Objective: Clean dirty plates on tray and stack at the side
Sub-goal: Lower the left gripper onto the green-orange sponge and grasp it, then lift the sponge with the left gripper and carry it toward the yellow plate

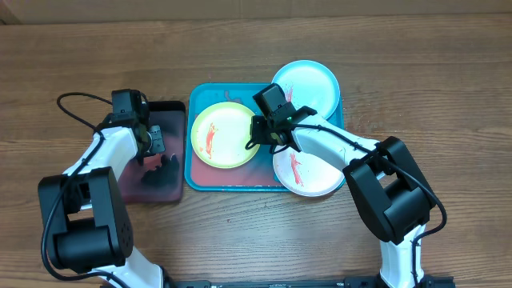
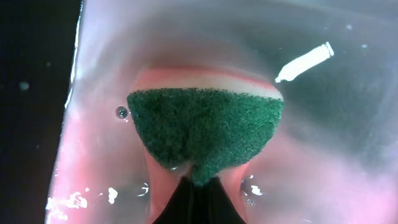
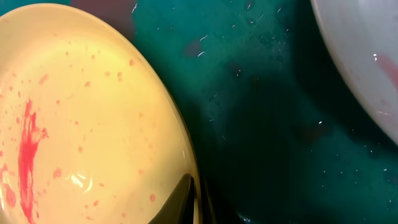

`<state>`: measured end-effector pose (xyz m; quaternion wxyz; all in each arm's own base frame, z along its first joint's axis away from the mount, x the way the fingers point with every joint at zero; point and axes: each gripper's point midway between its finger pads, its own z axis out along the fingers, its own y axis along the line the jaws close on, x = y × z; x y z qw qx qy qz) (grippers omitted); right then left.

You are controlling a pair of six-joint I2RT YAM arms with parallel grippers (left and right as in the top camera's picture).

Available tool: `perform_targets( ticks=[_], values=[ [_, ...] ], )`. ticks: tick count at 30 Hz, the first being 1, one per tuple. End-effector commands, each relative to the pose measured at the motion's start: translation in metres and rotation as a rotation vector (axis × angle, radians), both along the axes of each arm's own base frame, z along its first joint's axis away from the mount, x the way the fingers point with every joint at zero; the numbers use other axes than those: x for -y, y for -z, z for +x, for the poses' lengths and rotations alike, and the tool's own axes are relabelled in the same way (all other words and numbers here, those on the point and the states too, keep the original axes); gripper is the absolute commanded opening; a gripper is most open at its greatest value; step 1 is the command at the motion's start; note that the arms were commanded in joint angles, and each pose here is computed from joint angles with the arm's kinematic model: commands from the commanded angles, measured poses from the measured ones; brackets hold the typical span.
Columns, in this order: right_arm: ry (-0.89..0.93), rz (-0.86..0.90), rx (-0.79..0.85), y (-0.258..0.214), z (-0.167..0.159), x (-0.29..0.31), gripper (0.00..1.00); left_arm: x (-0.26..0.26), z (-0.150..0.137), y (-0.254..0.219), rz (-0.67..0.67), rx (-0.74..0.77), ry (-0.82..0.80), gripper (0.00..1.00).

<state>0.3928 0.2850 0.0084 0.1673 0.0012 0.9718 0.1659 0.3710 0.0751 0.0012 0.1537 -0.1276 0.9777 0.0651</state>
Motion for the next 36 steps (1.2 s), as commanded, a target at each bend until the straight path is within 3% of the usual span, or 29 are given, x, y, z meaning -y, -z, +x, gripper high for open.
perform_targets(
  ticks=[1, 8, 20, 25, 31, 36],
  values=[
    [0.006, -0.020, -0.005, 0.005, 0.001, 0.000, 0.07, 0.011, -0.039, 0.067, -0.050, -0.195, -0.027, 0.04],
    [0.006, -0.019, -0.003, 0.005, 0.001, 0.000, 0.07, 0.024, -0.068, 0.114, -0.111, -0.338, -0.022, 0.04],
    [0.006, -0.021, -0.006, 0.005, 0.000, 0.001, 0.07, 0.046, -0.067, 0.115, -0.156, -0.353, 0.091, 0.04],
    [0.006, -0.021, -0.006, 0.005, 0.000, 0.001, 0.07, 0.046, -0.047, 0.084, -0.151, -0.331, 0.111, 0.04],
    [0.006, -0.021, -0.006, 0.005, 0.000, 0.001, 0.07, 0.041, -0.002, 0.010, -0.123, -0.224, 0.152, 0.04],
    [0.006, -0.021, -0.006, 0.006, 0.000, 0.001, 0.07, 0.042, -0.002, -0.025, -0.132, -0.239, 0.143, 0.04]
  ],
)
